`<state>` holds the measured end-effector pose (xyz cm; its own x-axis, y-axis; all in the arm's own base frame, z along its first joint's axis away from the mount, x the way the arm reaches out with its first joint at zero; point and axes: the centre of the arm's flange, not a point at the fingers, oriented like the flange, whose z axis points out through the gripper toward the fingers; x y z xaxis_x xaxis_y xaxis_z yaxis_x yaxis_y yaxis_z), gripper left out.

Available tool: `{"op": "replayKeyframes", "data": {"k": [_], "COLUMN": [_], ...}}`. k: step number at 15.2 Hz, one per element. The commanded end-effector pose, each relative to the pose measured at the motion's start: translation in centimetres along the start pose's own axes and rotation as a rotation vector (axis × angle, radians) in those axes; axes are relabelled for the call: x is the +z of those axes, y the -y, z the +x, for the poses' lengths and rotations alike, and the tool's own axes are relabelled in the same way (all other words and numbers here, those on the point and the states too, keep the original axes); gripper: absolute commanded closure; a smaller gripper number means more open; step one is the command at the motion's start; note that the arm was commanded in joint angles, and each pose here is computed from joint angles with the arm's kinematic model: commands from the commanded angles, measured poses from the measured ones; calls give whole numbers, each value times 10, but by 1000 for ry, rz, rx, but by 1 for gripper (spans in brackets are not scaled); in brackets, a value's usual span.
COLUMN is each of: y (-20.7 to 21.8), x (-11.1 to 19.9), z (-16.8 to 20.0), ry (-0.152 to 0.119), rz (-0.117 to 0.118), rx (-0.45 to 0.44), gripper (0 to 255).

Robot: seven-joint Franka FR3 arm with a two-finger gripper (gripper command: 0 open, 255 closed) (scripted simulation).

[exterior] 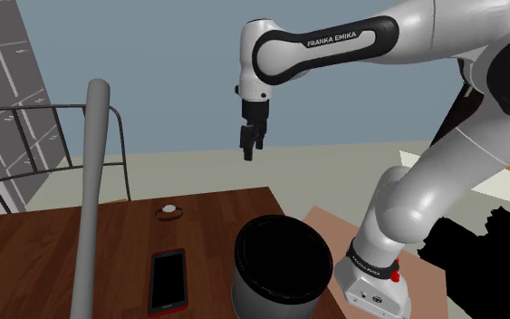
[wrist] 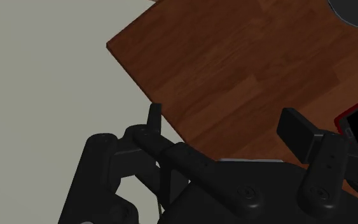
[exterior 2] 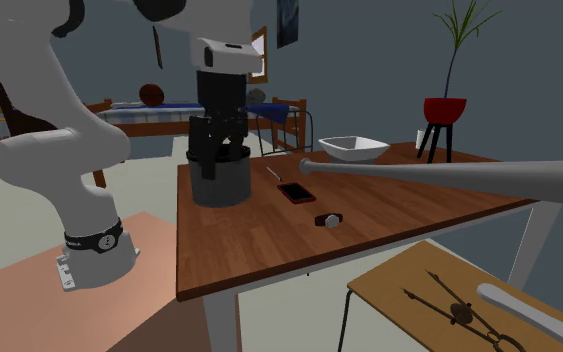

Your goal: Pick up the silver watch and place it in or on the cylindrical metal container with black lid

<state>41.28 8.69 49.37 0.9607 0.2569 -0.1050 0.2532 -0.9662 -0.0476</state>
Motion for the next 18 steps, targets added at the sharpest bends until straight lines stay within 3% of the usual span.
{"op": "replayKeyframes", "data": {"k": [1, 18], "y": [12, 142], "x": [11, 100], "z": [26, 182], "ry": [-1, 2], "rz": [1, 4], "rx": [-49, -449], "gripper": [0, 0]}}
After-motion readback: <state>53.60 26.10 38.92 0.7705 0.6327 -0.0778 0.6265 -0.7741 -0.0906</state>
